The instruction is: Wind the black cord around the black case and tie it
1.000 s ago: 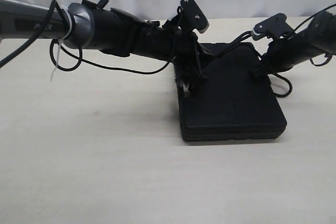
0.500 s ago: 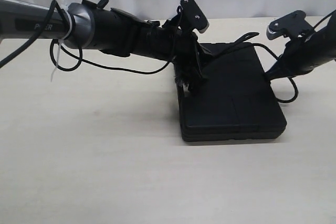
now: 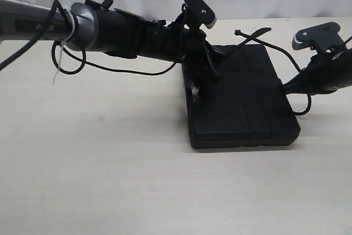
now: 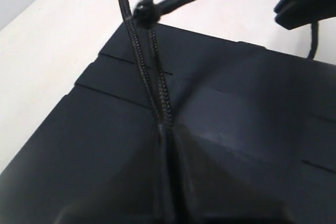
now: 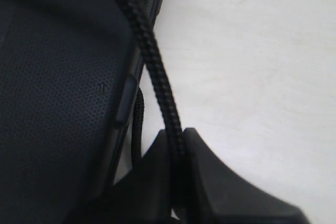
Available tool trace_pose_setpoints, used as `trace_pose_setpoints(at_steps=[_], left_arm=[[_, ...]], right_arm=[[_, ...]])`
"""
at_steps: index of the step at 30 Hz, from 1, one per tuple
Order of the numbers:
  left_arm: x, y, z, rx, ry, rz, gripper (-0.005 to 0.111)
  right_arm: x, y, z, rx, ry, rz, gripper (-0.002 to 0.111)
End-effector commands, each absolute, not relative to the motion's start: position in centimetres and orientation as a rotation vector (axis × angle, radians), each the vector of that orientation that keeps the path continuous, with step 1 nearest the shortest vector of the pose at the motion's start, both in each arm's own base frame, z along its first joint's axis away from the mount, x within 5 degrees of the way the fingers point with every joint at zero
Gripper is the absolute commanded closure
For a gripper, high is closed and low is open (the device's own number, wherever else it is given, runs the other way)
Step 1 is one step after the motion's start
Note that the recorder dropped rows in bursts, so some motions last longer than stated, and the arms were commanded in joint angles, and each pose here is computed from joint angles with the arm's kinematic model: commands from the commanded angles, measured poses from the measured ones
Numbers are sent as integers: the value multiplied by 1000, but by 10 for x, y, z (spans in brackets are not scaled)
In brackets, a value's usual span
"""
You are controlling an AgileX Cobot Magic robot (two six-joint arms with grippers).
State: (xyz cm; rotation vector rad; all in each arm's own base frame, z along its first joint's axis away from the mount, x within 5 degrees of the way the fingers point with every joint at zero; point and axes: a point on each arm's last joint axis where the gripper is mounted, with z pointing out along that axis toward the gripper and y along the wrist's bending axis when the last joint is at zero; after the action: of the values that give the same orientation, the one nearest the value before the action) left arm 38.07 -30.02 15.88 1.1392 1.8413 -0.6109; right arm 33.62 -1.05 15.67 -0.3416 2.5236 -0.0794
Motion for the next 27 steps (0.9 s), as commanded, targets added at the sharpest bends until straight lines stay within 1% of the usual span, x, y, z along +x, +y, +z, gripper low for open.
trace_pose_setpoints(at_steps=[1,6,12,15,20,24,27], left_arm=[[380,-303,163,1126,1830,-657,107],[391,-293,160,1028,1900,-498,107],[393,-291,160,1008,1911,-500,107],[396,-288,161,961,1922,-539,107],[401,-278,166,940,1891,-676,107],[401,-272,170,964,1840,-804,107],[398,-272,171,1008,1812,-844,107]], right_arm=[[335,-11,159,-324,2513,-79,104],[335,-11,159,-327,2514,-78,104],[332,-10,157,-395,2548,-74,104],[329,-9,155,-412,2578,-60,104],[327,-8,153,-441,2605,-49,104],[330,-9,150,-424,2590,-54,104],[332,-8,152,-388,2575,-41,104]])
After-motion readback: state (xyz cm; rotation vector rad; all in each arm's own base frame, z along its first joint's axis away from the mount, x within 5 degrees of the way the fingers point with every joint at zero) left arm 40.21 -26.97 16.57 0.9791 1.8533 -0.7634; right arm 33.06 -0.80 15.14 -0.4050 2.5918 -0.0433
